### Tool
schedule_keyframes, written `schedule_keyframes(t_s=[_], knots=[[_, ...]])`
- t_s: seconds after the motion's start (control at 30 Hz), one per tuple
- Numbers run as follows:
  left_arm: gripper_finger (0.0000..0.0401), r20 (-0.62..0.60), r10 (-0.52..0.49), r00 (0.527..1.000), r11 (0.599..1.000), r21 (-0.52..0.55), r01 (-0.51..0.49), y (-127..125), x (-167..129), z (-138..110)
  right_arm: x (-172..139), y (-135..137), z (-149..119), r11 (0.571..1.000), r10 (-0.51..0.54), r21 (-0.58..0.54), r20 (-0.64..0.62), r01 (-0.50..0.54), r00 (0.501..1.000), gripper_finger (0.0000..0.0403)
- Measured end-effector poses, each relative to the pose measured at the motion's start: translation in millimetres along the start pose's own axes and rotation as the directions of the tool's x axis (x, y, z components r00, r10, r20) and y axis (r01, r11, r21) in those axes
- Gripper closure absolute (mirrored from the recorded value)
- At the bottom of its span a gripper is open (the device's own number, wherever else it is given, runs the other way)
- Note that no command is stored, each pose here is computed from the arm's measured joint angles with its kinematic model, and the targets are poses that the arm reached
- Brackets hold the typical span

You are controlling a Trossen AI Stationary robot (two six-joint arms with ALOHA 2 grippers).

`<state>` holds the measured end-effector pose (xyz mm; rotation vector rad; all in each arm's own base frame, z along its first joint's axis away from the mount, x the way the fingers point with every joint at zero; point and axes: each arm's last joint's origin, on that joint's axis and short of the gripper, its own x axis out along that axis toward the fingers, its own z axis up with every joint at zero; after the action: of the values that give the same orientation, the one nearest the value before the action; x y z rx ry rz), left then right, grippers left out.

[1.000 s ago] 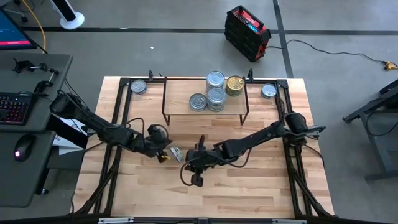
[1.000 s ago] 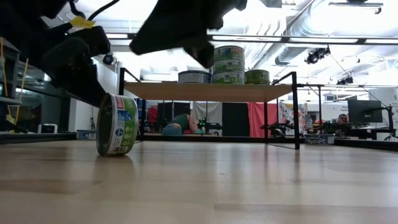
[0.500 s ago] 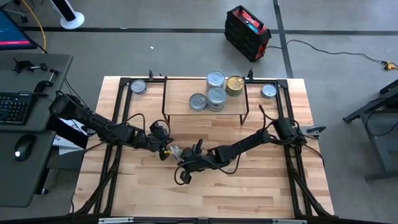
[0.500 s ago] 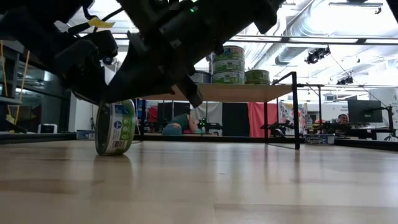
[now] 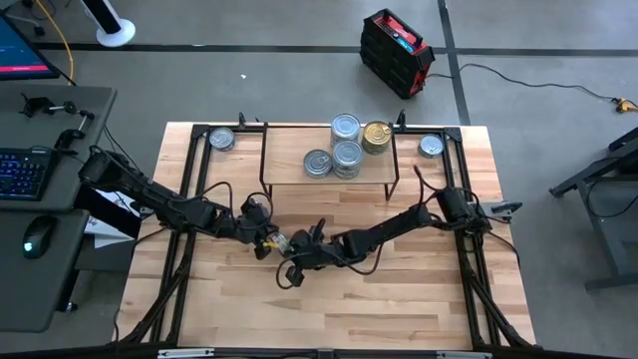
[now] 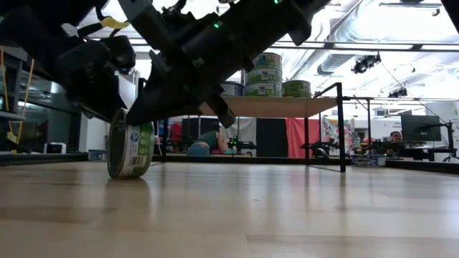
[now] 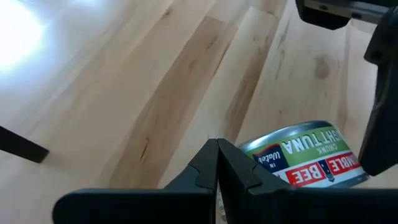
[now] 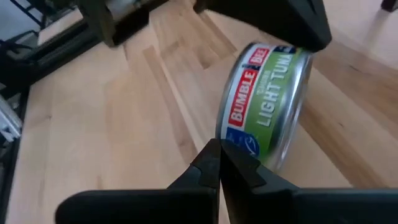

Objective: Stack canned seafood by type on shelf
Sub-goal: Stack the light green tuna can on top of the other light green tuna can on the shelf

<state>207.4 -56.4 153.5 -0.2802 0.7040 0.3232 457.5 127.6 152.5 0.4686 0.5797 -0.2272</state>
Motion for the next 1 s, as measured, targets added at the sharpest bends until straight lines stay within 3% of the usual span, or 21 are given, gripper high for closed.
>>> schedule_keyframes(t_s=[0.47,1.0], knots=[[0.0401,-0.007,-0.048,0.999,0.996,-0.075,0.047,-13,-7,-9,0,-1,-2,1.000,0.019,-0.014,-0.044,-0.020,0.999,0.0403],[0.0401,-0.064,-0.113,0.991,0.987,-0.125,0.105,-28,-19,-26,-2,2,-2,0.993,0.106,-0.032,-0.109,-0.110,0.988,0.0403]])
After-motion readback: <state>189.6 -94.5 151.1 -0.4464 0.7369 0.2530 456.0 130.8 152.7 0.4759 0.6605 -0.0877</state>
